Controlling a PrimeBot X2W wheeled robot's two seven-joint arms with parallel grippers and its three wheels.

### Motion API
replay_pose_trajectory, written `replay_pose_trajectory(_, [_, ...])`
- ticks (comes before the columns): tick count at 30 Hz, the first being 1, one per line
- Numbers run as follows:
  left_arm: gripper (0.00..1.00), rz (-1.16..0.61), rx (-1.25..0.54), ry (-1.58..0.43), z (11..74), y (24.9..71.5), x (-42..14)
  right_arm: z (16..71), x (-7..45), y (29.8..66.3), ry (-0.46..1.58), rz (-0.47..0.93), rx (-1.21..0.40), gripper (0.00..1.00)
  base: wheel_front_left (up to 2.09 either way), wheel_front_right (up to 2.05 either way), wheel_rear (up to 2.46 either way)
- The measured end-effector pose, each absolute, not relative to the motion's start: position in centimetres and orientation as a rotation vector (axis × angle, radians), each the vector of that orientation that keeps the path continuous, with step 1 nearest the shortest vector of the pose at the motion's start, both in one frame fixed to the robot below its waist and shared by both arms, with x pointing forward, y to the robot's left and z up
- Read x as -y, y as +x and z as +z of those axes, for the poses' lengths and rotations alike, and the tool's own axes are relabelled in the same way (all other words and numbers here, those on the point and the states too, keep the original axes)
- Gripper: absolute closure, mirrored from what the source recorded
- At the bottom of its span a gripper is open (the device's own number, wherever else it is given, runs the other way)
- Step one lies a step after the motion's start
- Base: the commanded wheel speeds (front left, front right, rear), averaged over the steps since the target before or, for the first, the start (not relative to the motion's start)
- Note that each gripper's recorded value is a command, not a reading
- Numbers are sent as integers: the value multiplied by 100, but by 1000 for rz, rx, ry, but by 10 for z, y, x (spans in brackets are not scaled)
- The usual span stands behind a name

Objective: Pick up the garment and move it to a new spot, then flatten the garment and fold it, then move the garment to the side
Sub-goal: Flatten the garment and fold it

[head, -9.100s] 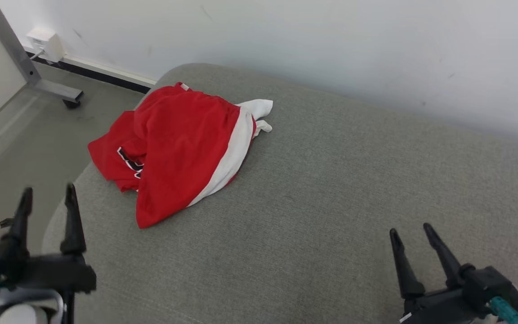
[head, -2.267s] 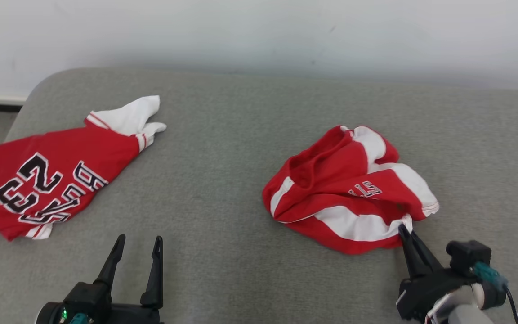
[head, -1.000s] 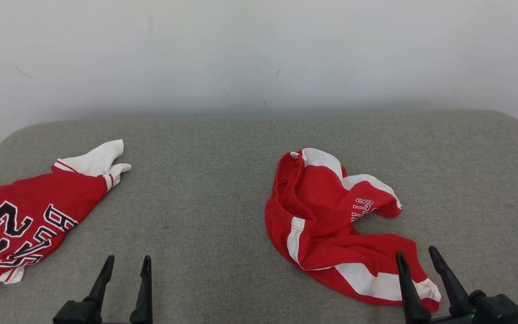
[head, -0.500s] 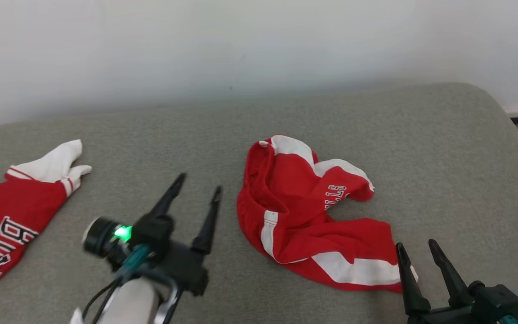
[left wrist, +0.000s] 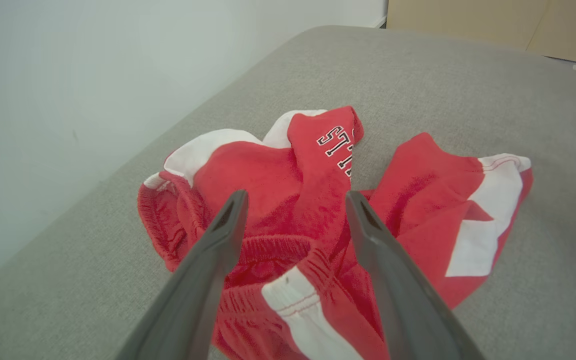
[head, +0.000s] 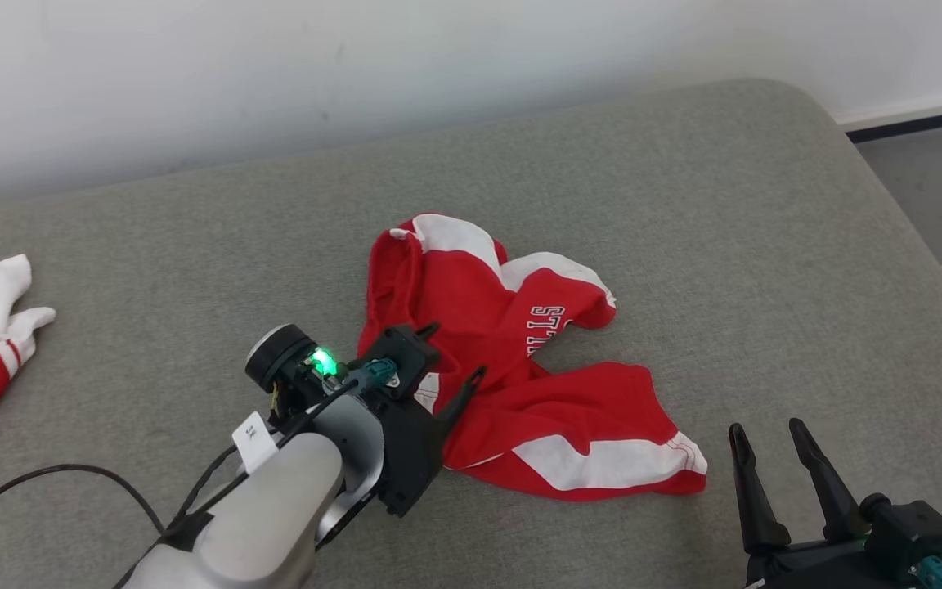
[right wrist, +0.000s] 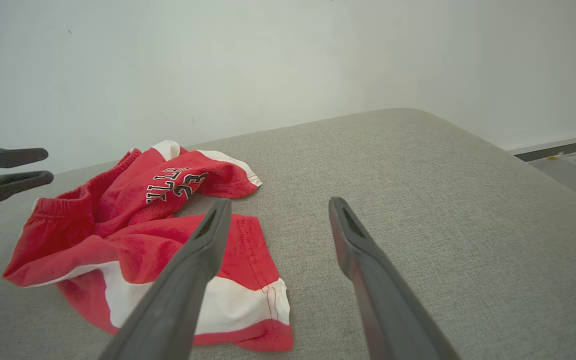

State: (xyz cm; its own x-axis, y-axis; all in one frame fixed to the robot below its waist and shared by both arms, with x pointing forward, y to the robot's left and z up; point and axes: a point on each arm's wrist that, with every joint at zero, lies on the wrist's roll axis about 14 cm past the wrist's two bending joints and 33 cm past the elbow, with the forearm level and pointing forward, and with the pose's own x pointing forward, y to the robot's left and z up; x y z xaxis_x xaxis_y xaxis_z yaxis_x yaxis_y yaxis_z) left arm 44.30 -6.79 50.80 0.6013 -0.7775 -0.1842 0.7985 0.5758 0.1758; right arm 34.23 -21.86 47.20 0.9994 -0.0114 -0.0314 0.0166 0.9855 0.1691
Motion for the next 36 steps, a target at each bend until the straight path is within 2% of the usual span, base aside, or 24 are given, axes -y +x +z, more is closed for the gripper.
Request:
replay_pose_trajectory(7, [0,-977,-322,347,450,437,64,468,233,336,169,-64,-43,0,0,0,0])
replay_pose_trajectory(8, [59,-979,-354,347,442,435,61,468,236,335,168,-76,-44,0,0,0,0])
replay_pose_trajectory(9, [100,-974,-361,352,441,436,58,468,237,334,167,-80,-43,0,0,0,0])
replay_pose_trajectory(16, [100,-897,-316,306,451,445,39,469,235,334,166,-68,-38,0,0,0,0])
replay_pose_trajectory(24, [100,-702,-258,113,464,444,-5,468,212,341,175,6,-40,0,0,0,0])
replay_pose_trajectory(36, [100,-401,-335,-93,417,385,-83,467,177,355,182,120,-48,0,0,0,0])
